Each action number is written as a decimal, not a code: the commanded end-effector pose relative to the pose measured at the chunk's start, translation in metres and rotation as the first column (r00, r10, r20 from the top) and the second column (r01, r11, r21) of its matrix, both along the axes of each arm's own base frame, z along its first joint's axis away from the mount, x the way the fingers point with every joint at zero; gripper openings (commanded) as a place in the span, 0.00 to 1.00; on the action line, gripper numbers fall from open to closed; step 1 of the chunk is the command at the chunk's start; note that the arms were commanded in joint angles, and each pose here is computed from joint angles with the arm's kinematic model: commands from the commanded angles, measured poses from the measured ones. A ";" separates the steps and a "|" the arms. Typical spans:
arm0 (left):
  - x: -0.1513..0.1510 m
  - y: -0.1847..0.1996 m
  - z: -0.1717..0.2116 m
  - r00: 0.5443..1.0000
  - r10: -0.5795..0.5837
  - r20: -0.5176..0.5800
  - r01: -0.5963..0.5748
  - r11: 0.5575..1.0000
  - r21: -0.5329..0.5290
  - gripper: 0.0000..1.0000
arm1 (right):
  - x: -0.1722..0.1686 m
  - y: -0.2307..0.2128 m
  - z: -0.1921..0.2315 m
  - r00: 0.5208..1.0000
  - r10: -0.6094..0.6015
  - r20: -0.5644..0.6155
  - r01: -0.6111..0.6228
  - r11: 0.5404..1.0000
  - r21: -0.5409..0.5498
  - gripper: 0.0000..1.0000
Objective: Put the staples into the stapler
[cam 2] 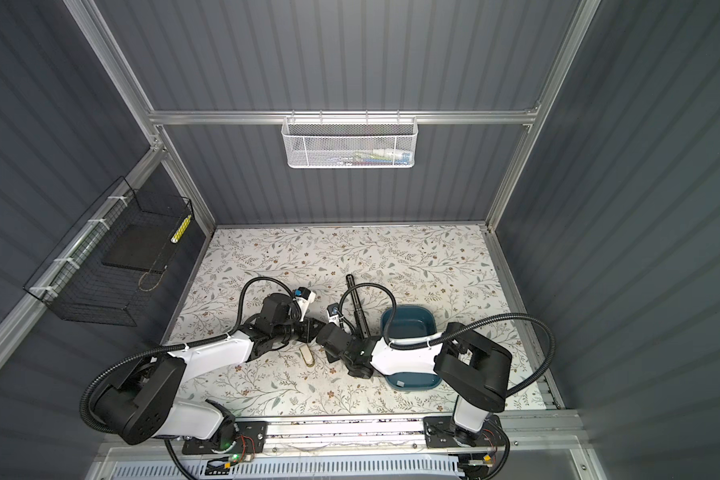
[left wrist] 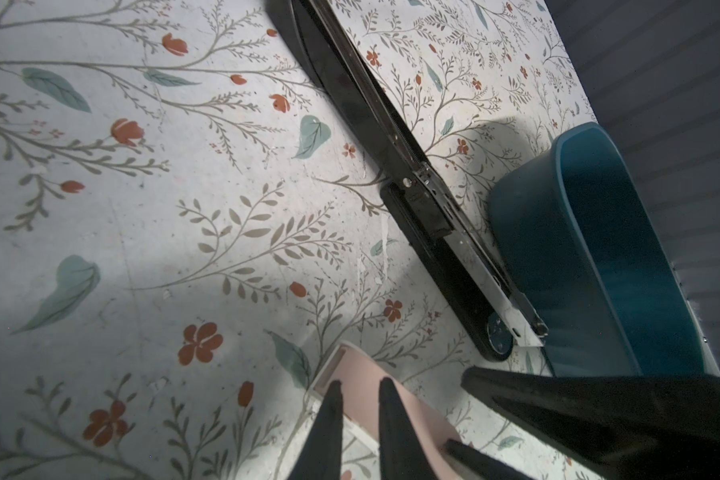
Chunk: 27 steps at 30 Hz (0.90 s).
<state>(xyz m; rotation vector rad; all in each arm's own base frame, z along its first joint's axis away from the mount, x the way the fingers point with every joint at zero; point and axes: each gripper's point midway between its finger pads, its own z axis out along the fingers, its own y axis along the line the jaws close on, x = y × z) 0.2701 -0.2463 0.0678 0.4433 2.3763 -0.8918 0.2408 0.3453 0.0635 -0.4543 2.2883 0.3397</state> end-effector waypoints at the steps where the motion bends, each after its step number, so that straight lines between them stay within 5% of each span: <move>1: 0.000 -0.008 0.005 0.999 -0.042 0.014 0.043 0.999 -0.008 0.18 | -0.005 -0.004 -0.018 0.999 -0.002 -0.045 0.001 0.999 -0.037 0.30; 27: -0.002 -0.016 0.000 0.997 -0.074 -0.005 0.074 0.997 -0.011 0.16 | -0.023 -0.031 -0.071 0.990 -0.050 -0.131 0.042 0.997 -0.061 0.19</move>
